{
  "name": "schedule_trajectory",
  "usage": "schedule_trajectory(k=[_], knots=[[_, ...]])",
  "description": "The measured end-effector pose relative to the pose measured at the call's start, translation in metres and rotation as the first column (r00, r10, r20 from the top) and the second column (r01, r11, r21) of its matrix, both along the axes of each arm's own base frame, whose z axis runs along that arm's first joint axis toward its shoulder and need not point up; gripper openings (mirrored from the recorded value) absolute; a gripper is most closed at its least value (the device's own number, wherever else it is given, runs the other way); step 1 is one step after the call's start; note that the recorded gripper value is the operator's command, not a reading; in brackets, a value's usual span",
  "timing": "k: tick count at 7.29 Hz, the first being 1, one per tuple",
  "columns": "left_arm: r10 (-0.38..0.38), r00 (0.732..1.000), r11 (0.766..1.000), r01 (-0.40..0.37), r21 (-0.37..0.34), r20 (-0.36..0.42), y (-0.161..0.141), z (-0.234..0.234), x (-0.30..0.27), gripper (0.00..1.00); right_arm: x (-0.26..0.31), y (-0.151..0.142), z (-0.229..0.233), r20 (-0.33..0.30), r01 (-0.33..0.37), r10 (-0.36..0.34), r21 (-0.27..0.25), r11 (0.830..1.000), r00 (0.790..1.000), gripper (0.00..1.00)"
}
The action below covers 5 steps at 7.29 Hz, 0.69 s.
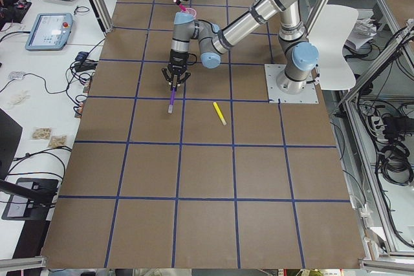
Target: Insert purple and pink pens into pink cup
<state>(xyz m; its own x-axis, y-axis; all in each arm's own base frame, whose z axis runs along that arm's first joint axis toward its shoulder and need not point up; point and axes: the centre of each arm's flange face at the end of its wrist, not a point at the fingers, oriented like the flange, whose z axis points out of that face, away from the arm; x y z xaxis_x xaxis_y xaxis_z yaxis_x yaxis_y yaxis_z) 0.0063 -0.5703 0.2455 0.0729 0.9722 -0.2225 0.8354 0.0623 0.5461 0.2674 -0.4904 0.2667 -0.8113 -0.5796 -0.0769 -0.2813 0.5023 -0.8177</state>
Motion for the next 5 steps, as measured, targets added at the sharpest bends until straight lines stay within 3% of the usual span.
schedule_trajectory(k=[1,2,3,4,5], knots=[[-0.029,0.997,0.998,0.025,-0.054,-0.077,-0.003,0.019,-0.007,0.00,-0.001,0.005,-0.007,-0.004,-0.001,0.001,0.015,1.000,1.000,0.25],[-0.052,0.986,0.995,0.038,-0.096,-0.156,-0.005,0.036,-0.015,0.00,-0.002,0.010,-0.014,-0.008,0.000,0.000,0.032,0.999,1.000,0.74],[-0.044,0.971,0.993,0.017,-0.114,-0.235,-0.007,0.051,-0.022,0.00,-0.002,0.014,-0.019,-0.010,0.001,-0.001,0.045,0.999,1.000,1.00],[0.009,0.945,0.994,-0.045,-0.103,-0.326,-0.010,0.072,-0.030,0.00,-0.003,0.015,-0.020,-0.010,0.003,-0.002,0.051,0.999,1.000,1.00],[0.080,0.903,0.991,-0.117,-0.064,-0.421,-0.013,0.094,-0.037,0.00,-0.003,0.012,-0.017,-0.007,0.008,-0.008,0.047,0.999,1.000,1.00]])
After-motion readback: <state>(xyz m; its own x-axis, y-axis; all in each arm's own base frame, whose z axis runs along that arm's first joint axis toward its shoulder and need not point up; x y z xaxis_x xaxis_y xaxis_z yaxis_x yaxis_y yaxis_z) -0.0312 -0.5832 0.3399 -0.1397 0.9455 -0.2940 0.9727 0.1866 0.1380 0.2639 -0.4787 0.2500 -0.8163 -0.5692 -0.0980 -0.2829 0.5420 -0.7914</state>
